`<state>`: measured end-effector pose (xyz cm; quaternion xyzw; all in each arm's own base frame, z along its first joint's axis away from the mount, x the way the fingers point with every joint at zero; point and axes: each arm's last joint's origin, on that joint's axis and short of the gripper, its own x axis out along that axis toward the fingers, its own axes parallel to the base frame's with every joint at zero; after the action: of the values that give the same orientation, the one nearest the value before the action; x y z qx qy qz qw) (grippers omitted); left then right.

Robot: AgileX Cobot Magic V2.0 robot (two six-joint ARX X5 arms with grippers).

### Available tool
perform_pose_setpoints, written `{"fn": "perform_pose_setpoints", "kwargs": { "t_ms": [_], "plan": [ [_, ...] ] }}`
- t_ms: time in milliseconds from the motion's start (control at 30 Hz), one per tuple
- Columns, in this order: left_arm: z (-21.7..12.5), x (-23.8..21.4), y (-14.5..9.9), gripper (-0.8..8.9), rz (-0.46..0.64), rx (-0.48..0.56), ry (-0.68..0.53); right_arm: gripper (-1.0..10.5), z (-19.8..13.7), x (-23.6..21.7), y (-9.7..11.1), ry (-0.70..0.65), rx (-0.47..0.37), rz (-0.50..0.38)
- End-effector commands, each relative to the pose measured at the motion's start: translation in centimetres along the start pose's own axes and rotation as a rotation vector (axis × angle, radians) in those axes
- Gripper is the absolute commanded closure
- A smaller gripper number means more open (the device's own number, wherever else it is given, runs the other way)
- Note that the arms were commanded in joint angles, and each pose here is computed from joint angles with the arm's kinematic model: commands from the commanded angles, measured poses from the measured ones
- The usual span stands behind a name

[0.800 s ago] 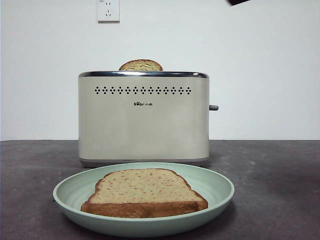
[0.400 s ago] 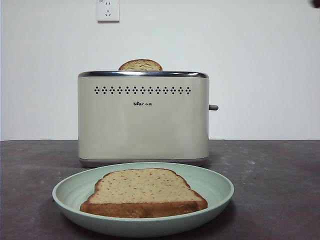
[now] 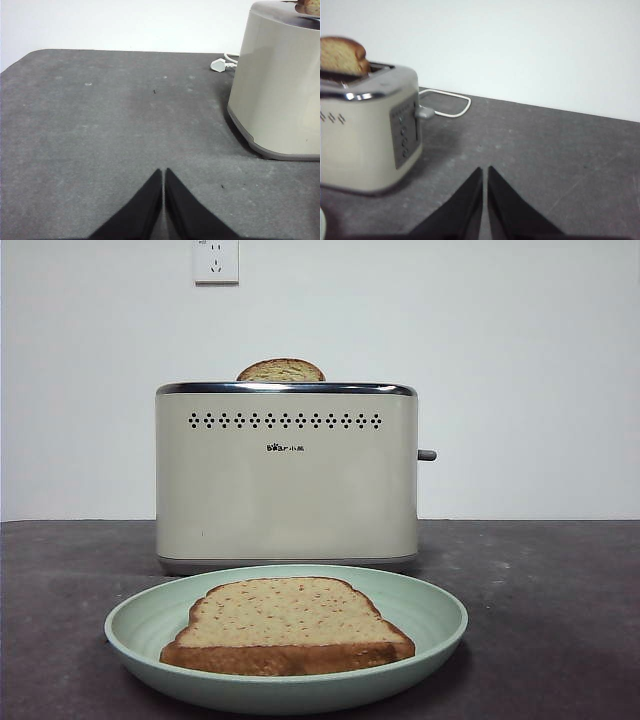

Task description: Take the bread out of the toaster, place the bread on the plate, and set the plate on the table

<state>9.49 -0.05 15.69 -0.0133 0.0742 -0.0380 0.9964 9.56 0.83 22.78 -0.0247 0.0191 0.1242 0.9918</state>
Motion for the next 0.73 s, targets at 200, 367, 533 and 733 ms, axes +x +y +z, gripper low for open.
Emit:
{"fn": "perform_pose_setpoints", "kwargs": {
  "t_ms": [200,367,533,733],
  "plan": [
    [-0.7,0.2,0.1,8.06,0.000,-0.005,0.012,9.4,-3.6,0.0,-0.1,-0.038,-0.005,-0.112],
    [-0.7,0.2,0.1,8.06,0.000,-0.005,0.012,9.4,-5.3,0.1,-0.1,-0.027,0.014,-0.141],
    [-0.7,0.2,0.1,8.06,0.000,-0.005,0.012,9.4,-6.7,0.3,-0.1,0.018,0.056,-0.136],
    [-0.7,0.2,0.1,8.06,-0.001,-0.005,0.012,9.4,-7.5,0.3,0.0,0.099,0.070,-0.132]
  ]
}}
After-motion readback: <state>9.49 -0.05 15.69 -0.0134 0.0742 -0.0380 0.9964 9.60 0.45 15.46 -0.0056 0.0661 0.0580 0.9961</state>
